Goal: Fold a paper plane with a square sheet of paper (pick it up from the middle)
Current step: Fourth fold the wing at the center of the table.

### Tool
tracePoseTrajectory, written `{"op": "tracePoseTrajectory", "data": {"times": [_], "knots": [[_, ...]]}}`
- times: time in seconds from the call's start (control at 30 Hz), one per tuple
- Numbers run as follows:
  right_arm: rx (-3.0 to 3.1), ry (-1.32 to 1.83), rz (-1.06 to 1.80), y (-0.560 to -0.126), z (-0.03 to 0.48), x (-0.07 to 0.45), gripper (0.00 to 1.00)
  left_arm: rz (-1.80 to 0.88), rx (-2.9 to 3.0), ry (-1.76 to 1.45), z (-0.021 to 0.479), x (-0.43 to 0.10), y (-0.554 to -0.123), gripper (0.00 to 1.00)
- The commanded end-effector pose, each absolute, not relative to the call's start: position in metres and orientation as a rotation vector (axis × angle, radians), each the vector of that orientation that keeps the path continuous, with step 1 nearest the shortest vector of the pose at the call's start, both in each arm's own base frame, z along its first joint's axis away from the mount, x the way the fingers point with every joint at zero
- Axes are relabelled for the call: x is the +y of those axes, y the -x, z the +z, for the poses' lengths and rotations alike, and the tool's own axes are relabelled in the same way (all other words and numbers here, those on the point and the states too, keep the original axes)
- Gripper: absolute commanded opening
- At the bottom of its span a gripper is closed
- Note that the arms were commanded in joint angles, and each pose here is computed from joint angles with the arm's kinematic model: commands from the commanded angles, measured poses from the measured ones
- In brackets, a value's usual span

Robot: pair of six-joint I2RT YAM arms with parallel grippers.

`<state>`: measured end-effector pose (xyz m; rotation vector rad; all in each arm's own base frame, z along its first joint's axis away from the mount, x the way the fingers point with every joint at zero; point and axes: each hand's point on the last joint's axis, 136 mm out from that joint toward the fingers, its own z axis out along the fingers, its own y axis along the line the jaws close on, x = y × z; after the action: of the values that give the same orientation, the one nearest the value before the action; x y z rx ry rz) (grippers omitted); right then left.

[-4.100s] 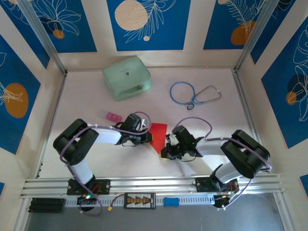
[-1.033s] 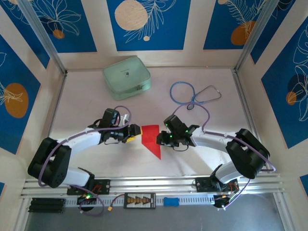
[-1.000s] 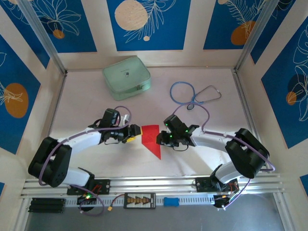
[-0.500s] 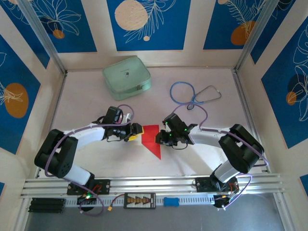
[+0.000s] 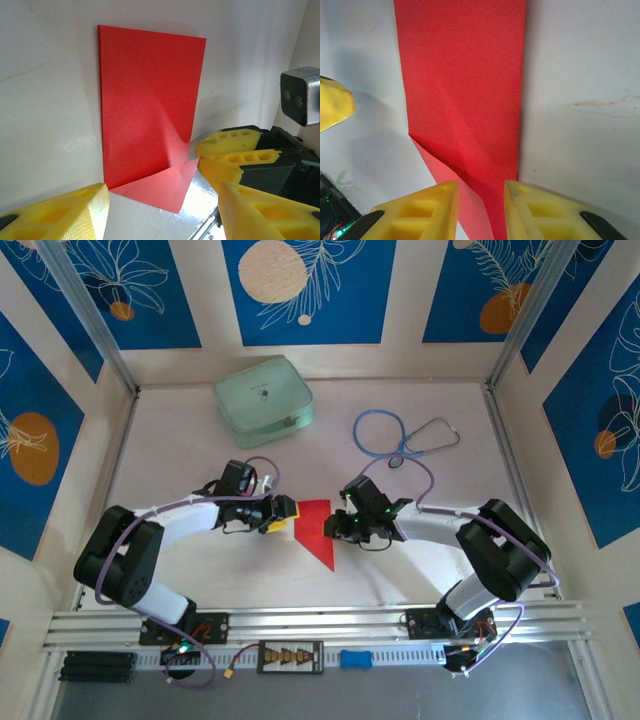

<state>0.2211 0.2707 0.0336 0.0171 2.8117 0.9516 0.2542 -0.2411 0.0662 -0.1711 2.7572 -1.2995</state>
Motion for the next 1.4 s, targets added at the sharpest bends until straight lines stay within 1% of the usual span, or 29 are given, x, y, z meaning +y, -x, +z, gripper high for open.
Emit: {"op": "tracePoseTrajectory", "data": {"times": [0.0, 0.07, 0.27, 0.5, 0.83, 0.93, 1.1, 1.37], "knots": [[2.809, 0.016, 1.000, -0.217, 0.035, 0.273, 0.25, -1.328, 2.774, 0.185, 0.066, -0.243, -0.256, 0.60], [2.805, 0.022, 1.015, -0.217, 0.036, 0.275, 0.24, -1.332, 2.777, 0.190, 0.065, -0.244, -0.256, 0.60], [2.787, 0.017, 1.026, -0.217, 0.037, 0.272, 0.13, -1.363, 2.785, 0.186, 0.063, -0.249, -0.256, 0.58], [2.723, 0.026, 1.115, -0.217, 0.047, 0.272, 0.12, -1.381, 2.786, 0.177, 0.063, -0.251, -0.258, 0.60], [2.669, 0.015, 1.198, -0.217, 0.052, 0.268, 0.12, -1.405, 2.787, 0.167, 0.063, -0.258, -0.265, 0.59], [2.671, 0.004, 1.192, -0.217, 0.050, 0.266, 0.13, -1.428, 2.784, 0.150, 0.065, -0.263, -0.267, 0.59], [2.671, -0.003, 1.195, -0.217, 0.049, 0.264, 0.12, -1.441, 2.790, 0.145, 0.062, -0.268, -0.270, 0.52], [2.666, -0.008, 1.196, -0.216, 0.050, 0.261, 0.12, -1.468, 2.793, 0.144, 0.060, -0.274, -0.270, 0.51]]}}
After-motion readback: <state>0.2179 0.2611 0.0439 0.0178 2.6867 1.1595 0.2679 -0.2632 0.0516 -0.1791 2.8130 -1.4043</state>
